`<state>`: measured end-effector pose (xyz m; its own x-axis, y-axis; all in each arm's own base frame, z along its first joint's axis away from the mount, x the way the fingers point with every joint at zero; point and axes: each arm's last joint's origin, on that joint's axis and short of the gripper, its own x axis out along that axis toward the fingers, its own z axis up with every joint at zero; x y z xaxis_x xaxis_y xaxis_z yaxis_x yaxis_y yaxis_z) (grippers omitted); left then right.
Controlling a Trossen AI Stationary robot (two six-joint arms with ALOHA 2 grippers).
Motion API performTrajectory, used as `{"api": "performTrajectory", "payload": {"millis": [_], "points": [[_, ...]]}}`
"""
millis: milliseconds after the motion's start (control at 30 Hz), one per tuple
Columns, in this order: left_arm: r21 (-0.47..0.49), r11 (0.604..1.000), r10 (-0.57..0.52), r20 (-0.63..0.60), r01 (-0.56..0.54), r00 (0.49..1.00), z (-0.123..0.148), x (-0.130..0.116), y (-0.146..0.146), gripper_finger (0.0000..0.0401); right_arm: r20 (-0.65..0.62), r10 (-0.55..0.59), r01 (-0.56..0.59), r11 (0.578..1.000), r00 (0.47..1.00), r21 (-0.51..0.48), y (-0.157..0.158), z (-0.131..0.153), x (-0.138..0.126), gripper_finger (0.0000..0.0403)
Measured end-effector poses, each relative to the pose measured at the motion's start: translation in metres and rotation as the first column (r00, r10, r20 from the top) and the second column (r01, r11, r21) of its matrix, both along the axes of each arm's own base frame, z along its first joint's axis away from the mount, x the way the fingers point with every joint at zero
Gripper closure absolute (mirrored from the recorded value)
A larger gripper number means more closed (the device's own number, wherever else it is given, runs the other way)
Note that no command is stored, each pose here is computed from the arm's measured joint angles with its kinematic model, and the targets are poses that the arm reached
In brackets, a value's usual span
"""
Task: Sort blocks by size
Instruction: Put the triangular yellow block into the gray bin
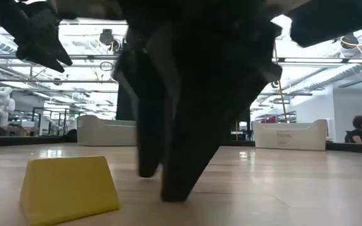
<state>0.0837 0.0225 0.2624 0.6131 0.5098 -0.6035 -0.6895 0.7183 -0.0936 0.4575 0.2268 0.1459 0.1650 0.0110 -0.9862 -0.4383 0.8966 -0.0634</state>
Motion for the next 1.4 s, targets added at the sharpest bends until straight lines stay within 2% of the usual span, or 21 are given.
{"api": "performTrajectory", "payload": {"millis": [167,267,367,500,667,767,900,1000,1167,1233,1300,1400], "points": [[0.000,1.000,0.000,-0.005,0.000,1.000,0.000,0.001,0.000,0.0120,-0.054,-0.157,0.157,0.988,0.986,0.005,-0.021,0.001,0.004,0.0207],[0.000,1.000,0.001,-0.010,-0.001,1.000,-0.001,0.001,0.000,0.0120,-0.074,-0.277,0.282,0.957,0.958,0.070,-0.032,0.010,0.009,0.0225],[0.000,1.000,0.000,-0.011,0.000,1.000,-0.001,0.002,0.000,0.0120,-0.086,-0.445,0.453,0.873,0.891,0.181,-0.034,0.029,0.012,0.0244],[0.000,1.000,0.001,-0.010,-0.001,1.000,-0.001,0.002,0.000,0.0120,-0.137,-0.574,0.586,0.752,0.807,0.302,-0.011,0.046,0.006,0.0261],[-0.001,1.000,0.000,-0.010,0.000,1.000,-0.001,0.002,0.000,0.0120,-0.197,-0.682,0.696,0.609,0.704,0.380,0.024,0.042,0.000,0.0262],[-0.001,1.000,-0.001,-0.010,0.001,1.000,-0.001,0.002,0.000,0.0120,-0.151,-0.776,0.761,0.525,0.612,0.382,0.035,0.043,-0.004,0.0258],[-0.001,1.000,-0.001,-0.010,0.001,1.000,-0.001,0.002,0.000,0.0120,-0.069,-0.865,0.819,0.440,0.497,0.369,0.036,0.038,-0.005,0.0247],[-0.001,1.000,-0.001,-0.009,0.001,1.000,-0.001,0.002,0.000,0.0120,-0.044,-0.886,0.828,0.413,0.462,0.380,0.034,0.035,-0.001,0.0231],[-0.002,1.000,-0.001,-0.007,0.001,1.000,0.000,0.002,0.000,0.0120,-0.067,-0.884,0.800,0.383,0.462,0.461,0.039,0.021,0.011,0.0193],[-0.003,1.000,-0.003,-0.006,0.003,1.000,0.000,0.002,0.000,0.0120,-0.081,-0.894,0.804,0.352,0.440,0.480,0.041,0.017,0.014,0.0179],[-0.004,1.000,-0.004,-0.009,0.004,1.000,-0.001,0.002,0.000,0.0120,-0.095,-0.910,0.831,0.320,0.403,0.456,0.040,0.014,0.012,0.0172],[-0.005,1.000,-0.004,-0.014,0.004,1.000,-0.001,0.003,0.000,0.0120,-0.083,-0.922,0.852,0.312,0.379,0.421,0.038,0.007,0.010,0.0173]]}}
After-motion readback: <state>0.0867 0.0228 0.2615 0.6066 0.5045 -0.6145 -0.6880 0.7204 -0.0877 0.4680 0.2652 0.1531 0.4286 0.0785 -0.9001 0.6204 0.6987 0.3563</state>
